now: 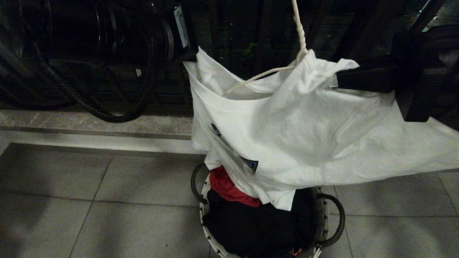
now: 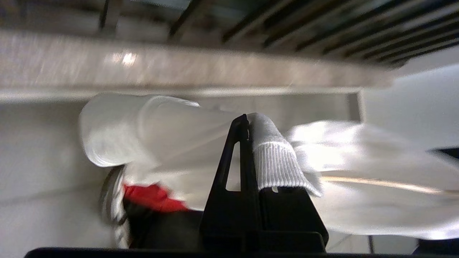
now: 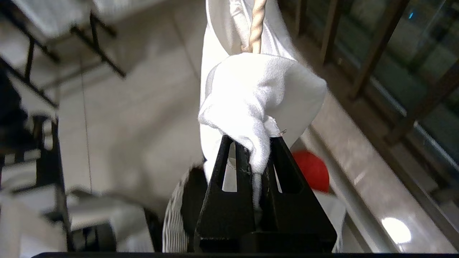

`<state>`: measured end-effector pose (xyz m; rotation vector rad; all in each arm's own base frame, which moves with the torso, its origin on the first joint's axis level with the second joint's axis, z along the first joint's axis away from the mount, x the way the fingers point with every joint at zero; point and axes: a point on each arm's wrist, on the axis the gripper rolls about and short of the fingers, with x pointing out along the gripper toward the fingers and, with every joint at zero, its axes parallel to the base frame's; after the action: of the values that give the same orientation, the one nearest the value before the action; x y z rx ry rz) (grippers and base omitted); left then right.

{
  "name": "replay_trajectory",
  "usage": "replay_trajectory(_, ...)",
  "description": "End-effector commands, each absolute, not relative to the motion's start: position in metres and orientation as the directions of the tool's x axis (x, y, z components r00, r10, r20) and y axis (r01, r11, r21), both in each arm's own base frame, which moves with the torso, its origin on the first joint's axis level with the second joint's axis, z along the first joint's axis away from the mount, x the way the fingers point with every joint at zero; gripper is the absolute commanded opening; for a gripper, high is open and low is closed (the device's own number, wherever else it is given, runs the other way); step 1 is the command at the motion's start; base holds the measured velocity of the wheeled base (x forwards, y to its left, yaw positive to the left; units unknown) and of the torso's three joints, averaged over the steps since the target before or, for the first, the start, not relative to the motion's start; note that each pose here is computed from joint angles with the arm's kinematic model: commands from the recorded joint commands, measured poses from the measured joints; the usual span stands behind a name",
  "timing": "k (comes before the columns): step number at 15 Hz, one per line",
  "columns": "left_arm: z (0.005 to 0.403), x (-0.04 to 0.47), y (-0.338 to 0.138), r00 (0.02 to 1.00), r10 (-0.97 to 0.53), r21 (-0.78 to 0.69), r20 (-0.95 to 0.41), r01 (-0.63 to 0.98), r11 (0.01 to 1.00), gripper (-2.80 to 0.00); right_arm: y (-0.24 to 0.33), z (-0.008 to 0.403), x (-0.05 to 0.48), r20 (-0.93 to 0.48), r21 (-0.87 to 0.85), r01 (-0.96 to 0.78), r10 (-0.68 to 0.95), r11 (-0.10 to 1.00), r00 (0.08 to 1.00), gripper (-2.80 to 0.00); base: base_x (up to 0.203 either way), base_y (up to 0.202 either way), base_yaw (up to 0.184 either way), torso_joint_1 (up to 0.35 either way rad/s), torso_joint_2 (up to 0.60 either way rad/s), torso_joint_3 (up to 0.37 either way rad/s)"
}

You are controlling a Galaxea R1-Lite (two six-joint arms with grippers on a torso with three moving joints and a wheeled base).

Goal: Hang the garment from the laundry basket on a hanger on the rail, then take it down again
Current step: Hang the clothes on the clothes rack

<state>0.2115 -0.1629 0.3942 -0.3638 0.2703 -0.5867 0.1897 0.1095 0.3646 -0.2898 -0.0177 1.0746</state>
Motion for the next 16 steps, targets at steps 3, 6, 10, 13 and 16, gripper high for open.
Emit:
replay_trajectory(3, 0.417, 0.208, -0.168, 0.796, -0.602, -0.366, -0.064, 0.543, 0.756, -2.8, 0.119, 0.361, 0.201, -0.081, -0.226, -0.867, 0.879, 0.444, 0.471, -2.8, 0.0, 0.0, 0.0, 0.0, 0.0, 0.0)
replay_trajectory(6, 0.414, 0.213, -0.171, 0.832, -0.549, -0.324, -0.074, 0.501, 0.803, -2.8, 0.12, 0.361, 0.204, -0.039, -0.25, -0.856, 0.878, 0.453, 0.476, -2.8, 0.0, 0.0, 0.0, 0.0, 0.0, 0.0)
replay_trajectory(10, 0.402, 0.232, -0.173, 0.922, -0.372, -0.259, -0.109, 0.335, 0.906, -2.8, 0.111, 0.365, 0.199, -0.024, -0.267, -0.834, 0.862, 0.482, 0.506, -2.8, 0.0, 0.0, 0.0, 0.0, 0.0, 0.0)
replay_trajectory(13, 0.402, 0.235, -0.17, 0.942, -0.319, -0.245, -0.108, 0.285, 0.927, -2.8, 0.1, 0.367, 0.192, -0.02, -0.272, -0.818, 0.847, 0.507, 0.532, -2.8, 0.0, 0.0, 0.0, 0.0, 0.0, 0.0)
replay_trajectory(16, 0.404, 0.231, -0.168, 0.943, -0.316, -0.247, -0.103, 0.283, 0.927, -2.8, 0.095, 0.365, 0.191, -0.04, -0.277, -0.805, 0.831, 0.525, 0.555, -2.8, 0.0, 0.0, 0.0, 0.0, 0.0, 0.0)
